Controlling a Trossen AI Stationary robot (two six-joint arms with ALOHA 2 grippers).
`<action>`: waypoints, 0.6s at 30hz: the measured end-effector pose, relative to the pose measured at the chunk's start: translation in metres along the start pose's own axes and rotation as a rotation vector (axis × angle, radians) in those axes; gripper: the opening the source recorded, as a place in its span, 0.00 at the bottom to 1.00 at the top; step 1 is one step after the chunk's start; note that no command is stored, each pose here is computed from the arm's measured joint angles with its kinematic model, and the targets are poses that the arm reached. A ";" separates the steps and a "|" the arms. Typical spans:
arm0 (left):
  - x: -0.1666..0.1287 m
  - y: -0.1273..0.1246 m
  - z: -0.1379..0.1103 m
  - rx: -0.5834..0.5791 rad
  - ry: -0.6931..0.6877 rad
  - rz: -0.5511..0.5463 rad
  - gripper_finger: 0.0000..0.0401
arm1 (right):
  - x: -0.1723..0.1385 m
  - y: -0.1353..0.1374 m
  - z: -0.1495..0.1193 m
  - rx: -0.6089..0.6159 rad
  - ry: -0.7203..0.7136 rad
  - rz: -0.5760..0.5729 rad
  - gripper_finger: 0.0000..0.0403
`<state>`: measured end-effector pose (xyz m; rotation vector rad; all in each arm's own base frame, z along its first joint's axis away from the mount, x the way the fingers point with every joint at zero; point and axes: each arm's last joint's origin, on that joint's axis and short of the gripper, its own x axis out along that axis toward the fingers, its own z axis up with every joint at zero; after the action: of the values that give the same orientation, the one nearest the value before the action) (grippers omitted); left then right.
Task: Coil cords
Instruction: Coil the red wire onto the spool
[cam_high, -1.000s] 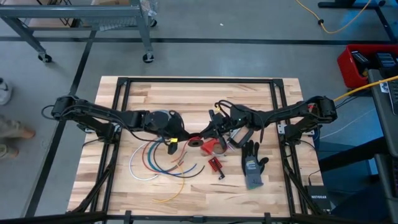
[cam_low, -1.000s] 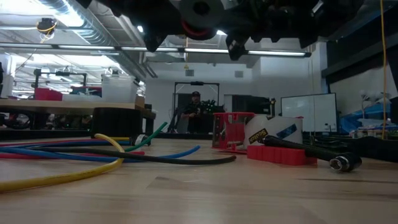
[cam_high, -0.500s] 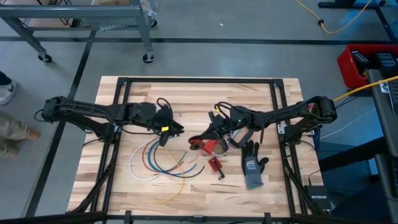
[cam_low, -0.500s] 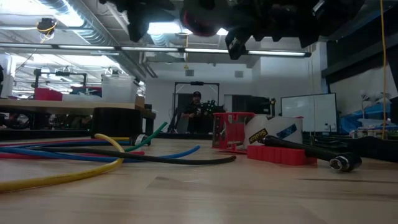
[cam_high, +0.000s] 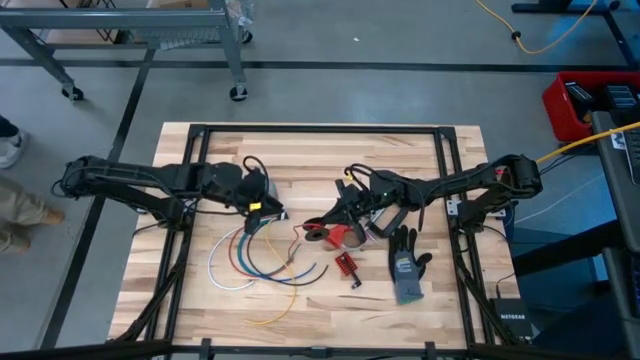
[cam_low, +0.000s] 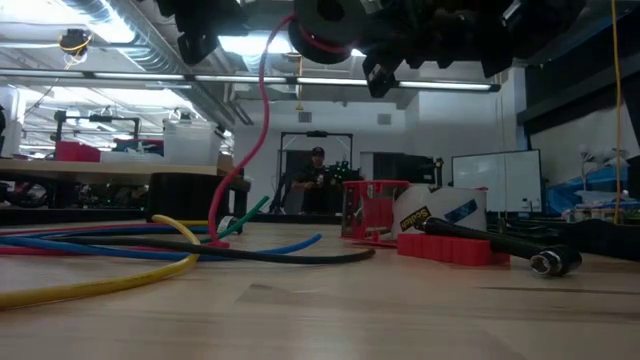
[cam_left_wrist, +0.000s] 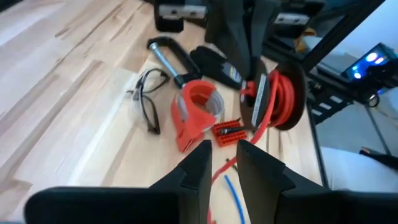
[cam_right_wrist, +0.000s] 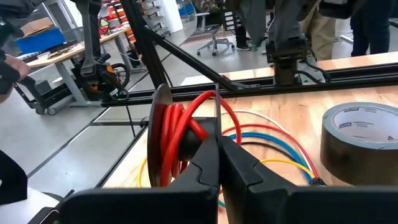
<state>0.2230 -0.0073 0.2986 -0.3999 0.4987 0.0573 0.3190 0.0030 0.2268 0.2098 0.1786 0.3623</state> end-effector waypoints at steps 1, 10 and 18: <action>0.000 0.000 -0.001 0.000 0.009 0.003 0.16 | 0.000 0.000 0.000 0.000 0.000 0.000 0.00; 0.016 0.005 -0.010 -0.004 0.106 0.046 0.22 | -0.003 -0.002 0.003 -0.023 -0.014 -0.043 0.00; 0.043 0.009 -0.019 -0.007 0.177 0.085 0.38 | -0.030 -0.018 0.019 -0.010 -0.005 -0.208 0.00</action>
<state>0.2509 -0.0082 0.2598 -0.3920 0.6904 0.1062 0.3015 -0.0281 0.2453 0.1800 0.1914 0.1558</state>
